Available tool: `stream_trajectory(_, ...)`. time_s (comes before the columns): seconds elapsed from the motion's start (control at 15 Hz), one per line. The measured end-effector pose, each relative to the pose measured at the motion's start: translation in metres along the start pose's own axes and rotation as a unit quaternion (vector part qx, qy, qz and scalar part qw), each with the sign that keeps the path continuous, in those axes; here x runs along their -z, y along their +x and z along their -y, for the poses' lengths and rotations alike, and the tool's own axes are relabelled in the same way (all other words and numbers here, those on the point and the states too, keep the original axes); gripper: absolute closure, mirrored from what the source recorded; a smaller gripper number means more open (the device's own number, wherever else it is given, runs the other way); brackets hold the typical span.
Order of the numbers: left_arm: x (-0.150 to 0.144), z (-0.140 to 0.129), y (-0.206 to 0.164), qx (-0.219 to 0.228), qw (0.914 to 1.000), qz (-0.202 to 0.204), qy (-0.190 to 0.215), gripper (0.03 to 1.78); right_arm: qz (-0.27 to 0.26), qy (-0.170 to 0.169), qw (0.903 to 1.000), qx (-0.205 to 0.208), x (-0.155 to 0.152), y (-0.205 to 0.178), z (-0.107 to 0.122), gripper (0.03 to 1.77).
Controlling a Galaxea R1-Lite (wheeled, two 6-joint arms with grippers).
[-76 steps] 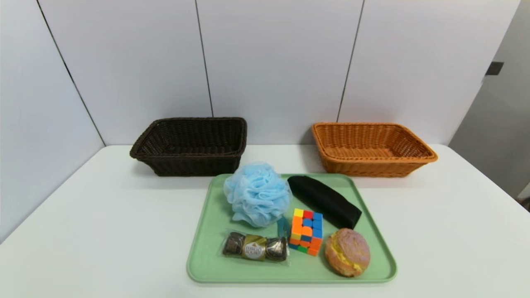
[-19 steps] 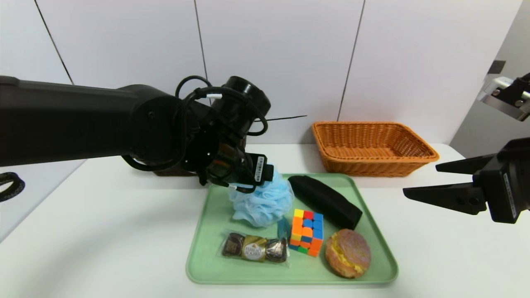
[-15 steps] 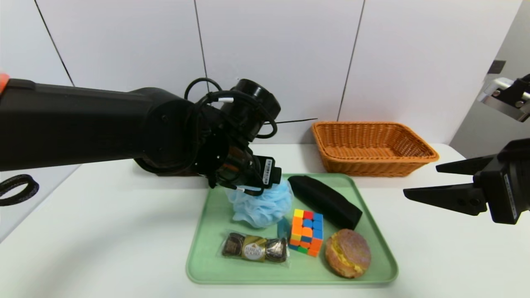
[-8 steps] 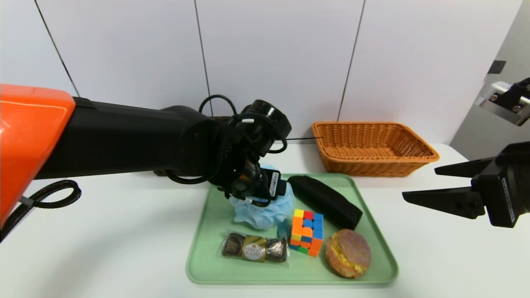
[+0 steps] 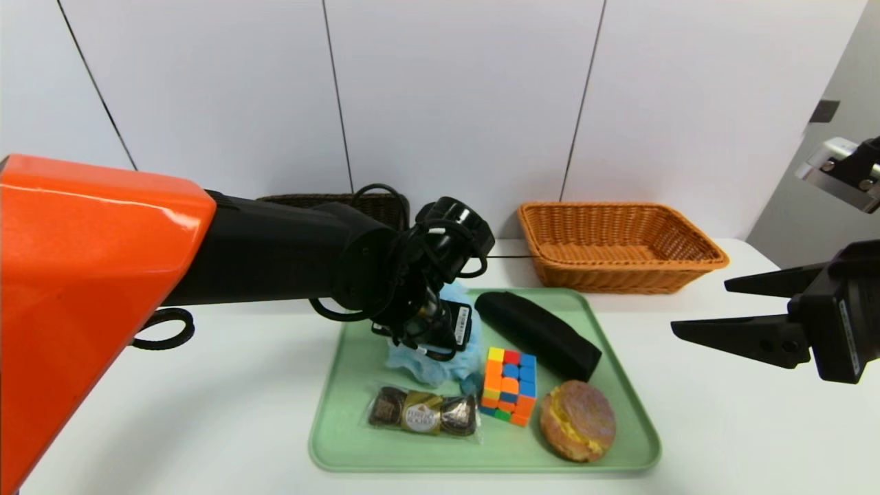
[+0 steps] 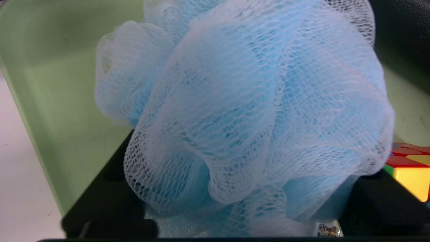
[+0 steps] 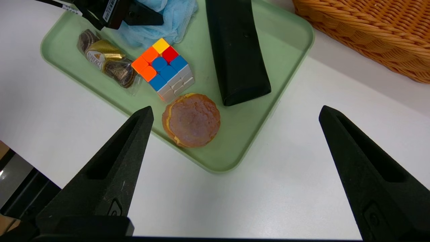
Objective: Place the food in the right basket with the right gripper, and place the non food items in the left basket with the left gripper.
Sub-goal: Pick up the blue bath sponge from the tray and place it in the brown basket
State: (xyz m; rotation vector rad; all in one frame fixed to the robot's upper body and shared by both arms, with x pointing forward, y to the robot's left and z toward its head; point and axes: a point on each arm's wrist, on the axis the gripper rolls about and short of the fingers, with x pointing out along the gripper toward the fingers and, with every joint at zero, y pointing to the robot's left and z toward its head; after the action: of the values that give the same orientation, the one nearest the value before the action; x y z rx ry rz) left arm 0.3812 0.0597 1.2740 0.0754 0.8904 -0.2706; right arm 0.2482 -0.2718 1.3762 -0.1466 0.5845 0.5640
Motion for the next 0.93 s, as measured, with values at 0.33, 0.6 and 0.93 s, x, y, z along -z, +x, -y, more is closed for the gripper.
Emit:
stream_trajectory(0.33, 0.000, -0.001, -0.001, -0.013, 0.9999, 0.004, -0.001, 0.99, 0.002, 0.000, 1.0000, -0.001, 0.000, -0.001, 0.000, 0.10)
stream_trajectory(0.6, -0.007, -0.006, -0.027, 0.000, 0.9996, 0.028, -0.009, 1.35, 0.004, 0.001, 1.0000, 0.000, 0.001, 0.000, 0.000, 0.10)
stream_trajectory(0.93, -0.012, -0.022, -0.083, 0.016, 0.9983, 0.053, -0.016, 1.63, 0.014, 0.000, 0.9999, 0.001, 0.001, 0.003, 0.001, 0.10)
